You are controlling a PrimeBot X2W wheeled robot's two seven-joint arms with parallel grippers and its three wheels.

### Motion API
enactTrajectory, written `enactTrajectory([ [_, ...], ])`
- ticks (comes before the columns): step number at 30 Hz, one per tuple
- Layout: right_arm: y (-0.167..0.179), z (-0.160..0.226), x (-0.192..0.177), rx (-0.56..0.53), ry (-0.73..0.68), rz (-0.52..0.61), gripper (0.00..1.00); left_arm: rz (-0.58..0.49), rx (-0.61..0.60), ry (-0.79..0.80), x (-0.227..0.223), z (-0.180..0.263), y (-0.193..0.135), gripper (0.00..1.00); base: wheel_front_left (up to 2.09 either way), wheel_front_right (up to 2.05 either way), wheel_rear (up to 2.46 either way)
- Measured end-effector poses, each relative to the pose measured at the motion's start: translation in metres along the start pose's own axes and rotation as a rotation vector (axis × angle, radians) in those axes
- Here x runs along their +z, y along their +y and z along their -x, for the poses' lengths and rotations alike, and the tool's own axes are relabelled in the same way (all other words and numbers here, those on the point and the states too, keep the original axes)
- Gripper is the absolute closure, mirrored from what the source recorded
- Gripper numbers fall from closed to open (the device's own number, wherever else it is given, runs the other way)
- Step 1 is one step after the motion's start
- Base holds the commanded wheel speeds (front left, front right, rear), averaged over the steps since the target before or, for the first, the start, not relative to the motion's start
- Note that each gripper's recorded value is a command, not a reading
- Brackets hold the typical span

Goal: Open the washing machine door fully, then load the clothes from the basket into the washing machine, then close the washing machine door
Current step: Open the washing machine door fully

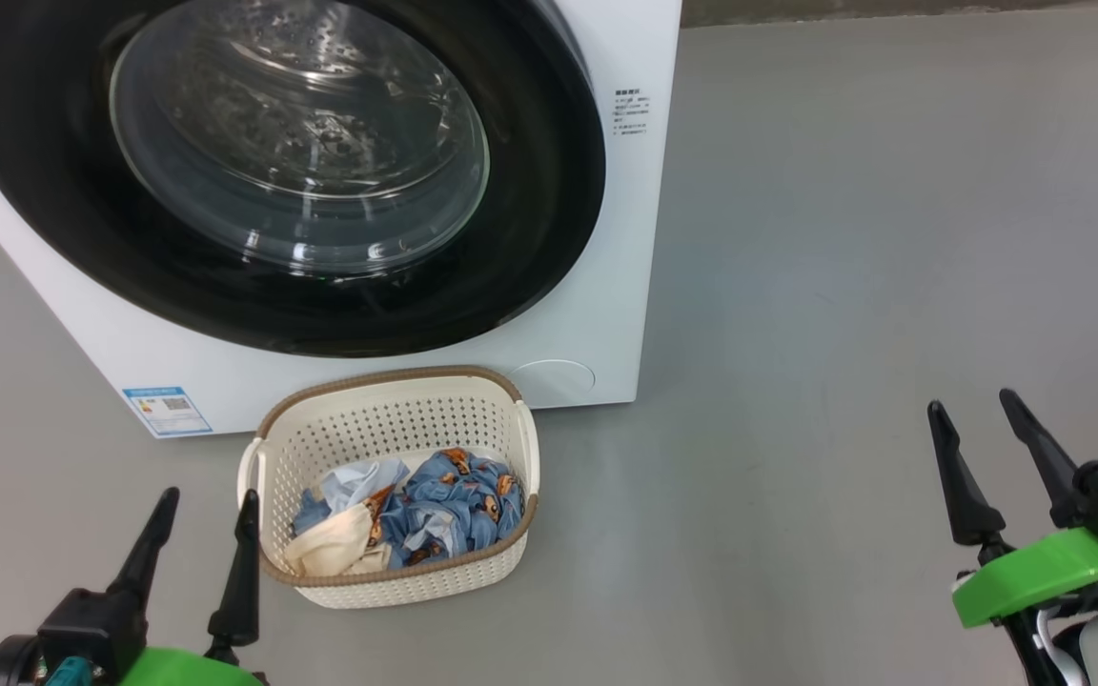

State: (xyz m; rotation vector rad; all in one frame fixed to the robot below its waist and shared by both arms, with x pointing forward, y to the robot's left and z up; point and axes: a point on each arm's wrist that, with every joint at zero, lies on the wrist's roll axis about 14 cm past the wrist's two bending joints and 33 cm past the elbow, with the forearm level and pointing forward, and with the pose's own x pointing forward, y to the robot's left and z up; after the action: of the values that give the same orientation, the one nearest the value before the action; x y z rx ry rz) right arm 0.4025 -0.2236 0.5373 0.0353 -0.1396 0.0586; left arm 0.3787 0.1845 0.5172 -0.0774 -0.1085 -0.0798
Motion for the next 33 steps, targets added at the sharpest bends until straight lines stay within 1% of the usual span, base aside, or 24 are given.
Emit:
enactTrajectory([
  [7,0.008,-0.017,0.016,0.027,-0.049,-0.007,0.00,0.005,0.001,-0.003,0.001,0.004,-0.002,0.00,0.00,0.00,0.00],
  [10,0.010,-0.030,0.031,0.033,-0.095,-0.038,0.00,0.010,0.003,-0.006,0.002,0.005,-0.003,0.00,0.00,0.00,0.00],
  [17,0.018,-0.065,0.071,0.065,-0.211,-0.052,0.00,0.009,0.001,0.013,-0.004,0.009,-0.004,0.00,0.00,0.00,0.00],
  [21,0.018,-0.082,0.095,0.059,-0.289,-0.126,0.00,0.013,0.008,0.027,-0.009,0.011,-0.002,0.00,0.00,0.00,0.00],
  [24,0.015,-0.095,0.105,0.043,-0.325,-0.210,0.00,0.012,0.018,0.040,-0.012,0.012,0.001,0.00,0.00,0.00,0.00],
  [28,0.006,-0.111,0.106,-0.007,-0.353,-0.369,0.00,0.016,0.039,0.043,-0.014,0.010,0.008,0.00,0.00,0.00,0.00],
  [29,0.006,-0.111,0.106,-0.007,-0.353,-0.369,0.00,0.016,0.039,0.043,-0.014,0.010,0.008,0.00,0.00,0.00,0.00],
  [30,0.003,-0.115,0.105,-0.020,-0.355,-0.407,0.00,0.015,0.043,0.042,-0.013,0.009,0.010,0.00,0.00,0.00,0.00],
  [33,-0.006,-0.127,0.096,-0.074,-0.355,-0.557,0.00,0.014,0.056,0.047,-0.015,0.007,0.014,0.00,0.00,0.00,0.00],
])
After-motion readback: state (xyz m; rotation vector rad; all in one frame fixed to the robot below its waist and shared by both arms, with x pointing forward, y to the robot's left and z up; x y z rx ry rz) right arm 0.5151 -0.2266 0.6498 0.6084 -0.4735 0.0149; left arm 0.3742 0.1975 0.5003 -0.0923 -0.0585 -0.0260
